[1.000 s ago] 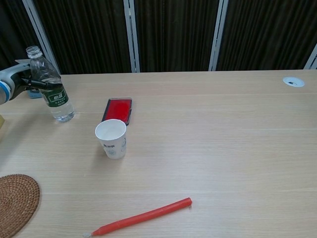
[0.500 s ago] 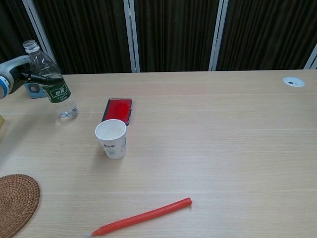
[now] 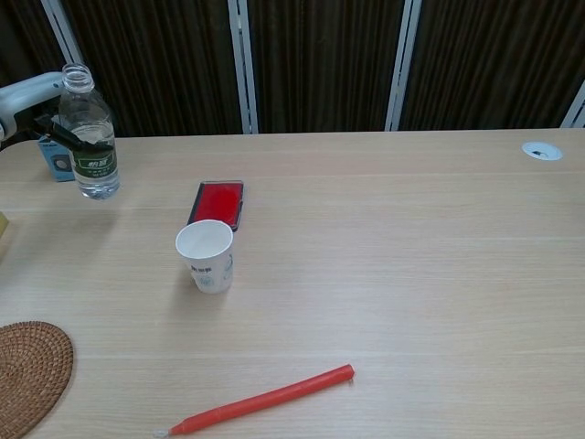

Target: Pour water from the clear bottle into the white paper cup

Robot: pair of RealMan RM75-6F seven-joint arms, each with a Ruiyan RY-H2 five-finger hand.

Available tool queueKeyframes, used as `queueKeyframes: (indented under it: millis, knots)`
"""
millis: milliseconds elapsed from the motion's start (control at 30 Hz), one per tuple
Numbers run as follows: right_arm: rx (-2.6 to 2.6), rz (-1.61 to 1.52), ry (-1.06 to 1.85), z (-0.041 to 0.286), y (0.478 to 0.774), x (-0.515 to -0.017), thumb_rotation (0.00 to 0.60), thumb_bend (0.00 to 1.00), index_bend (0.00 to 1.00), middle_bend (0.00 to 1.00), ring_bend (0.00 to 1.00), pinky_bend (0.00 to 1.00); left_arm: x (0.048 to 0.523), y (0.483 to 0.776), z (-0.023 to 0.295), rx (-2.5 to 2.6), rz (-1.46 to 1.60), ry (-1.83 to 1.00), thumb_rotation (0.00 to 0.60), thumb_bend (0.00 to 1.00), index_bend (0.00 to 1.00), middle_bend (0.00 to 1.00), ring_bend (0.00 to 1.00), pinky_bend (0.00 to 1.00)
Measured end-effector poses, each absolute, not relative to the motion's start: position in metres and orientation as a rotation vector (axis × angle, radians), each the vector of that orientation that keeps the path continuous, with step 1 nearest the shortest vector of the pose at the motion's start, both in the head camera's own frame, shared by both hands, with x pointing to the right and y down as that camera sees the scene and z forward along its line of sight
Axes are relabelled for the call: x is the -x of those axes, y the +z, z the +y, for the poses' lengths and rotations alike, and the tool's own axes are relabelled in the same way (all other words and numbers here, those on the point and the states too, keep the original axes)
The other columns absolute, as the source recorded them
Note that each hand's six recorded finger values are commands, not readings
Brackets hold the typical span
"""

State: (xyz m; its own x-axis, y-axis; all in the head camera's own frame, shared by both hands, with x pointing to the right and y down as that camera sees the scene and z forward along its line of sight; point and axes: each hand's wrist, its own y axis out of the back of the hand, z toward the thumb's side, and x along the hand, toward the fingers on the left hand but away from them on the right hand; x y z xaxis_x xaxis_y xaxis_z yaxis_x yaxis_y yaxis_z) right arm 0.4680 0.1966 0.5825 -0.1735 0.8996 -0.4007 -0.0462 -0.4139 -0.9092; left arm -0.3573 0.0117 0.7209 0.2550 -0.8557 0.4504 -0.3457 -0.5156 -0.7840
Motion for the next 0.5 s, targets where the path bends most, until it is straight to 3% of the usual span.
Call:
queueKeyframes:
  millis: [500]
  knots:
    - [1.373,-1.039,1.68,0.197,0.581,-0.467,0.6,0.0,0.0,0.0,0.0,0.0,0.316,0.706,0.03,1.743,0.622,-1.169,0.6,0.6,0.67,0.54,0.31,0.4]
